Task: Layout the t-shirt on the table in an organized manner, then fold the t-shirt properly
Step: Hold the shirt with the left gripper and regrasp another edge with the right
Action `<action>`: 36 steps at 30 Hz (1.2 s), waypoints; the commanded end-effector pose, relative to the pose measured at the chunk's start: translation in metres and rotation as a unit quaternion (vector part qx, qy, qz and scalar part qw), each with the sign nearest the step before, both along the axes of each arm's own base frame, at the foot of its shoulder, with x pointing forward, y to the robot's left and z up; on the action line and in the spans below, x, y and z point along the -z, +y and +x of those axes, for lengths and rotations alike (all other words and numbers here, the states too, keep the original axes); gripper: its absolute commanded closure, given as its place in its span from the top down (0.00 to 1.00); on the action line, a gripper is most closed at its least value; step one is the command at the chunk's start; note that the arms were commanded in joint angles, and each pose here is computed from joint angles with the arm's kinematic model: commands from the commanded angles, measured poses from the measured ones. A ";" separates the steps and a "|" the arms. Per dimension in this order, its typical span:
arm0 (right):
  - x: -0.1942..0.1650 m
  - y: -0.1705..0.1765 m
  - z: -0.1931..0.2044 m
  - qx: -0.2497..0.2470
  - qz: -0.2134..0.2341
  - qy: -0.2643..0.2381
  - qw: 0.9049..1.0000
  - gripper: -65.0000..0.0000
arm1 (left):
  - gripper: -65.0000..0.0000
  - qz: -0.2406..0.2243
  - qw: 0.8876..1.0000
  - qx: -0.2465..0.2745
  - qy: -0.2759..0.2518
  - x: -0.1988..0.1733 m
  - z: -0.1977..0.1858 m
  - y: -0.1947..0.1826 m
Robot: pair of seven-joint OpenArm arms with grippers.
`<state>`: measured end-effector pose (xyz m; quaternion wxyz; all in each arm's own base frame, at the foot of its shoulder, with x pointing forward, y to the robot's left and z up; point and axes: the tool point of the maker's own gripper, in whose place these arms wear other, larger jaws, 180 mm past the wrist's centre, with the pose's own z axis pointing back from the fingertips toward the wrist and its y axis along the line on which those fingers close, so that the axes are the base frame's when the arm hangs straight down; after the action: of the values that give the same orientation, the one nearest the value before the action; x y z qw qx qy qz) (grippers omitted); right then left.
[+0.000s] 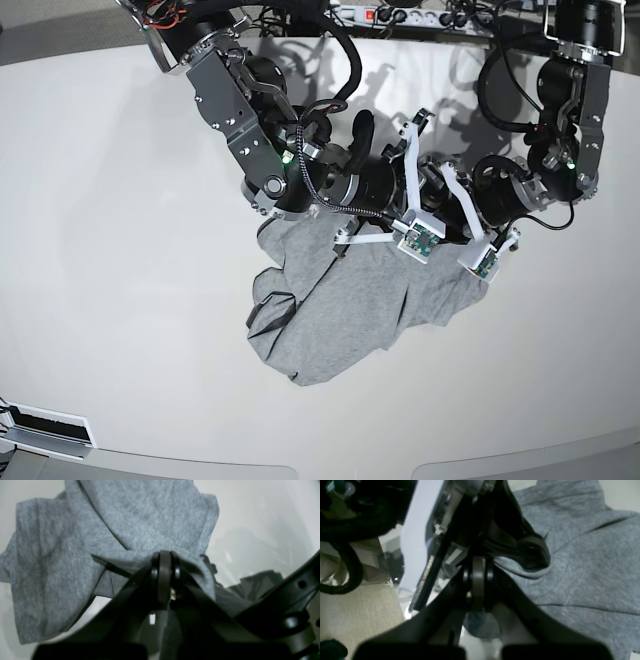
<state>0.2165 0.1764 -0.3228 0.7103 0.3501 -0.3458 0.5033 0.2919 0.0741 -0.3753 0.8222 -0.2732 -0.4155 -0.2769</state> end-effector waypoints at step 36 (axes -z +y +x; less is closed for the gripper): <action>-0.087 -0.096 0.148 0.218 0.059 -0.120 0.967 0.42 | 0.58 0.028 0.993 -0.086 0.073 0.042 0.004 0.043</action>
<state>0.3590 0.0753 -0.2567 0.7541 0.2342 -0.5004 0.3552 0.2858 0.1174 -0.4308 0.8887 -0.2281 -0.3464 -0.1955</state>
